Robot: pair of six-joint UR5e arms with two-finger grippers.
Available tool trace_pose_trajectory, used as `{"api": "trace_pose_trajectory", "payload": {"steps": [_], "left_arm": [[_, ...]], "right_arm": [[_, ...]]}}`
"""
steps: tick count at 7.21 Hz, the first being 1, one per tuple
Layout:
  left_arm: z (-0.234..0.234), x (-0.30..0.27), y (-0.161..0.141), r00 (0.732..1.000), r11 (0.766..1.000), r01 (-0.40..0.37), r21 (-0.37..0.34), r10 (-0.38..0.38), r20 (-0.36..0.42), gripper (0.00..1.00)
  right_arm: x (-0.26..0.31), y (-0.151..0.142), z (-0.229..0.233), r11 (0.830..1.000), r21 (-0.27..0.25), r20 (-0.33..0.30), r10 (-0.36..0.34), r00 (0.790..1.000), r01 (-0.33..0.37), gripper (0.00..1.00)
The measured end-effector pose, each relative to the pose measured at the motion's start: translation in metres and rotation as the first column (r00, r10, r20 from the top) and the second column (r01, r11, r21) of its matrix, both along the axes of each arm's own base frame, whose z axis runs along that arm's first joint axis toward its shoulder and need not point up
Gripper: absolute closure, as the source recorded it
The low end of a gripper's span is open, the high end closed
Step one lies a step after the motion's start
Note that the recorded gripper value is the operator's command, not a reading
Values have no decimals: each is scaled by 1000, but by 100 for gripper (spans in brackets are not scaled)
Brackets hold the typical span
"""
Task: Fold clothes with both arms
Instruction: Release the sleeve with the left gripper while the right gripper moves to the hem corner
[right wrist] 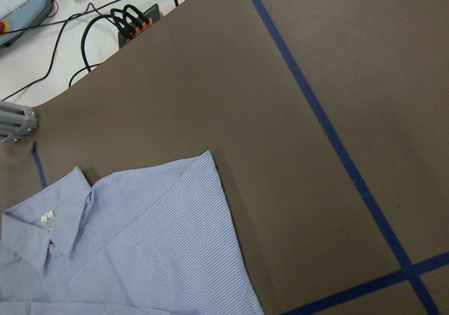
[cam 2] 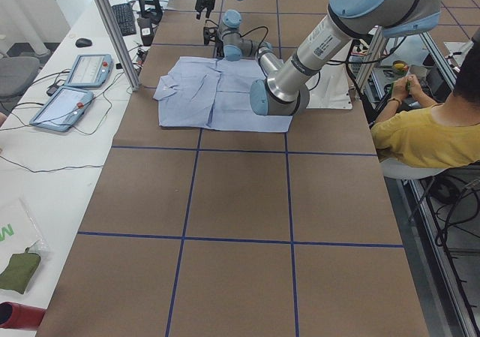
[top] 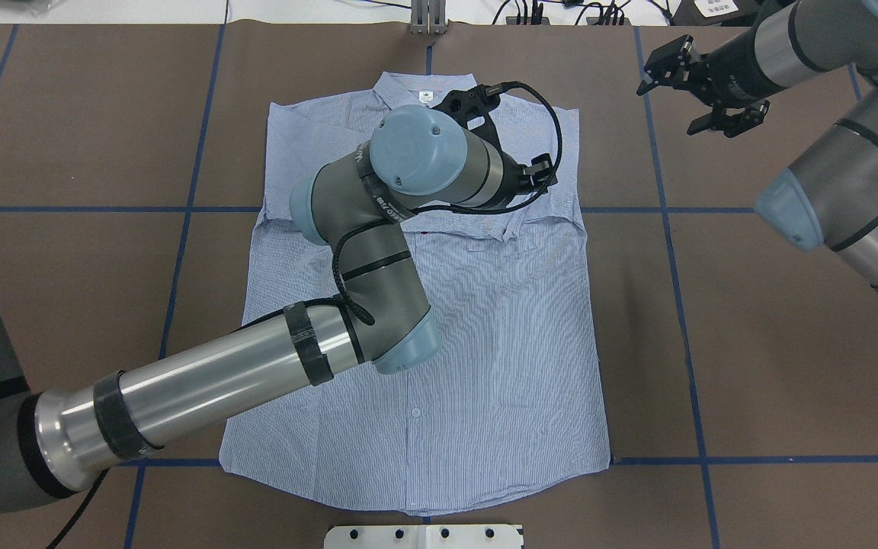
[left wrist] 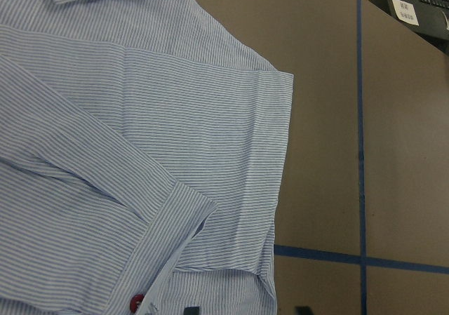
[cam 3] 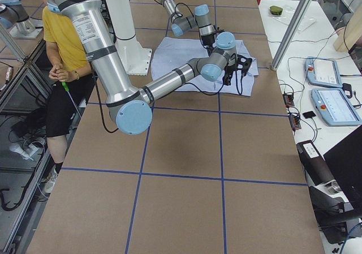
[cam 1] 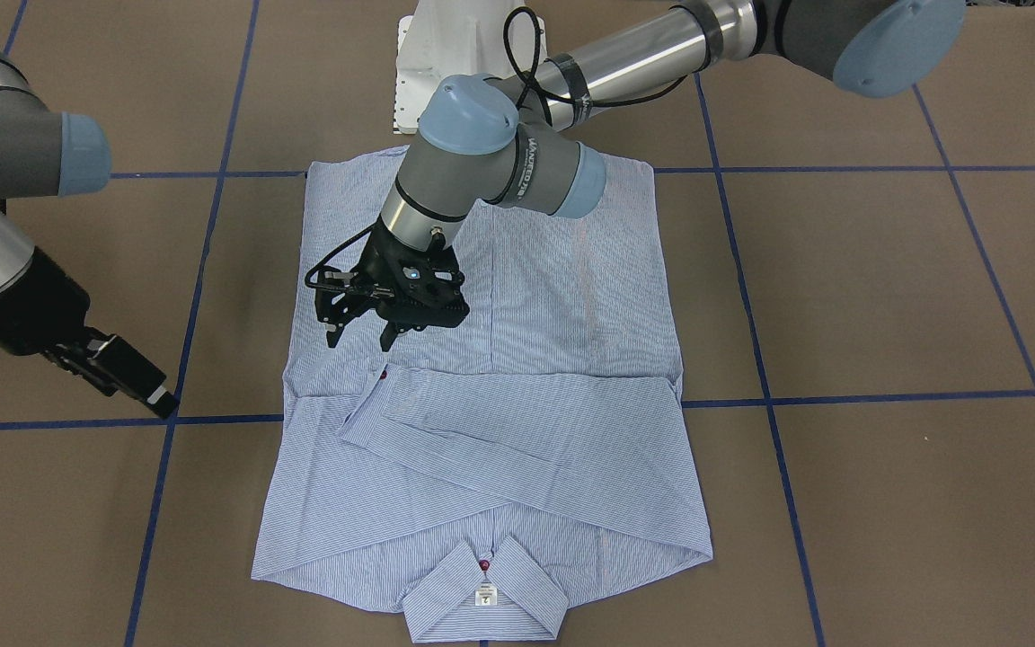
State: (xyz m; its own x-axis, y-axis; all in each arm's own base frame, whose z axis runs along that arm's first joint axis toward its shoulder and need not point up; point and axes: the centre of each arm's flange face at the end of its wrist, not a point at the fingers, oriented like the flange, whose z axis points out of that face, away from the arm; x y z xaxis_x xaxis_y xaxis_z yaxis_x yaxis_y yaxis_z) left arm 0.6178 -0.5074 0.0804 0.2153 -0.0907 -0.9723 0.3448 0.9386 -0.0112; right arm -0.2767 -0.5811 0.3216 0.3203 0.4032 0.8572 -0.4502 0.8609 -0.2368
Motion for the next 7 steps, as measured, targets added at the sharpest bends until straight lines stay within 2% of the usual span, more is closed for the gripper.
{"api": "trace_pose_trajectory", "payload": {"steps": [2, 3, 5, 6, 7], "left_arm": [[46, -55, 31, 999, 999, -49, 1, 49, -13, 33], [73, -88, 42, 998, 998, -57, 2, 57, -6, 34], [118, -148, 49, 997, 996, -83, 29, 82, 12, 33], [137, -170, 47, 995, 995, -100, 26, 100, 18, 4], [151, -185, 48, 993, 993, -114, 18, 114, 16, 1]], "right_arm": [[-77, 63, -33, 999, -10, 15, 37, 999, -36, 1], [-110, 105, -42, 997, -59, 21, 58, 998, -56, 3], [-169, 220, -41, 987, -125, -30, 99, 995, -102, 7], [-194, 282, -23, 980, -150, -74, 119, 990, -129, 8], [-209, 331, 4, 975, -164, -122, 129, 984, -149, 8]]}}
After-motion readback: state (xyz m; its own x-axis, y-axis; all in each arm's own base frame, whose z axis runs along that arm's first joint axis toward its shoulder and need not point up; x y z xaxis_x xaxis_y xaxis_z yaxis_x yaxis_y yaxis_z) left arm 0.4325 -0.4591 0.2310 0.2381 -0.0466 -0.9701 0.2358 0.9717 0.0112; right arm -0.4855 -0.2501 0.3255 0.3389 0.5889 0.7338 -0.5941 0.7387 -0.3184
